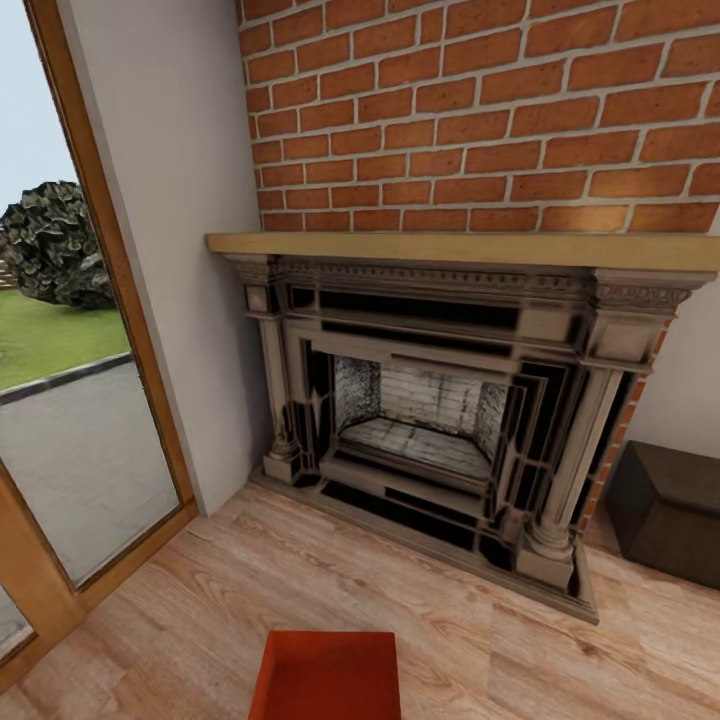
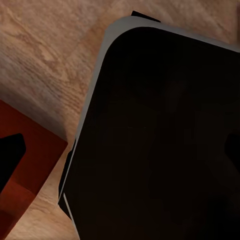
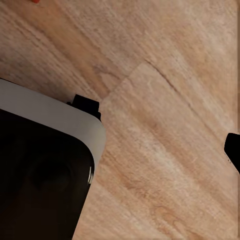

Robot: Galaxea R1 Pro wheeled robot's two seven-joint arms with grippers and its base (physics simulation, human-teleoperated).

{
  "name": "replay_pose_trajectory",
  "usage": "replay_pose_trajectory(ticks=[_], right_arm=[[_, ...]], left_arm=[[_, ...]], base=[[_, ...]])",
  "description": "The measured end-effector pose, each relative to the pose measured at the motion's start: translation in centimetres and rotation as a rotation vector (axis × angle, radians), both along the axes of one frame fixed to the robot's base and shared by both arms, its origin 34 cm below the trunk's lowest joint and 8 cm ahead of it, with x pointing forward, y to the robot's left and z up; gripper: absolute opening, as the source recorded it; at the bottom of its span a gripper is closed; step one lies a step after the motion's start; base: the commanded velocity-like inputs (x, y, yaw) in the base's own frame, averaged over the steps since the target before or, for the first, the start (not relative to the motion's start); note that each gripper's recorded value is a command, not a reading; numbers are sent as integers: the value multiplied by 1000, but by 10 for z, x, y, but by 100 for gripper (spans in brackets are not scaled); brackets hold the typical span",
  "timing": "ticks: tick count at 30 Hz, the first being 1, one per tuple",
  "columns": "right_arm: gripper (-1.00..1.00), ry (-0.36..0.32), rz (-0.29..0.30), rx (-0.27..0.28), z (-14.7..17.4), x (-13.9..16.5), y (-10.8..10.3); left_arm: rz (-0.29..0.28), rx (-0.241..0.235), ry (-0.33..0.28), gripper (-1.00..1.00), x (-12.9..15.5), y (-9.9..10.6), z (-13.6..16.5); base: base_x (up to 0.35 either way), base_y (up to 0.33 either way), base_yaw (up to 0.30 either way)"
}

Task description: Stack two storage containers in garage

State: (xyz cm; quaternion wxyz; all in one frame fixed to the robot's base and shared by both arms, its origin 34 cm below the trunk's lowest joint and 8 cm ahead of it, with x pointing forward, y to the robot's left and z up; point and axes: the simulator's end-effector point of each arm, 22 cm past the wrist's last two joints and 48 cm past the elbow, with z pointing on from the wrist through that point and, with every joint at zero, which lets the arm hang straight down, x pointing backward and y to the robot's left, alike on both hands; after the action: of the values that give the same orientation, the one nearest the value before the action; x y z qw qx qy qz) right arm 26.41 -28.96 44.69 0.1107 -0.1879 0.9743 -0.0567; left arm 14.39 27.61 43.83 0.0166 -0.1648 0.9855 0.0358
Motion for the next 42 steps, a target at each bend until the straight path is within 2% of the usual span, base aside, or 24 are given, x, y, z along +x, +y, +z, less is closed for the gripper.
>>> replay_pose_trajectory(ticks=[42], right_arm=[[100, 2, 1, 0, 0, 0, 1]], left_arm=[[0, 0, 0, 100, 0, 0, 0]], base=[[4, 36, 0]])
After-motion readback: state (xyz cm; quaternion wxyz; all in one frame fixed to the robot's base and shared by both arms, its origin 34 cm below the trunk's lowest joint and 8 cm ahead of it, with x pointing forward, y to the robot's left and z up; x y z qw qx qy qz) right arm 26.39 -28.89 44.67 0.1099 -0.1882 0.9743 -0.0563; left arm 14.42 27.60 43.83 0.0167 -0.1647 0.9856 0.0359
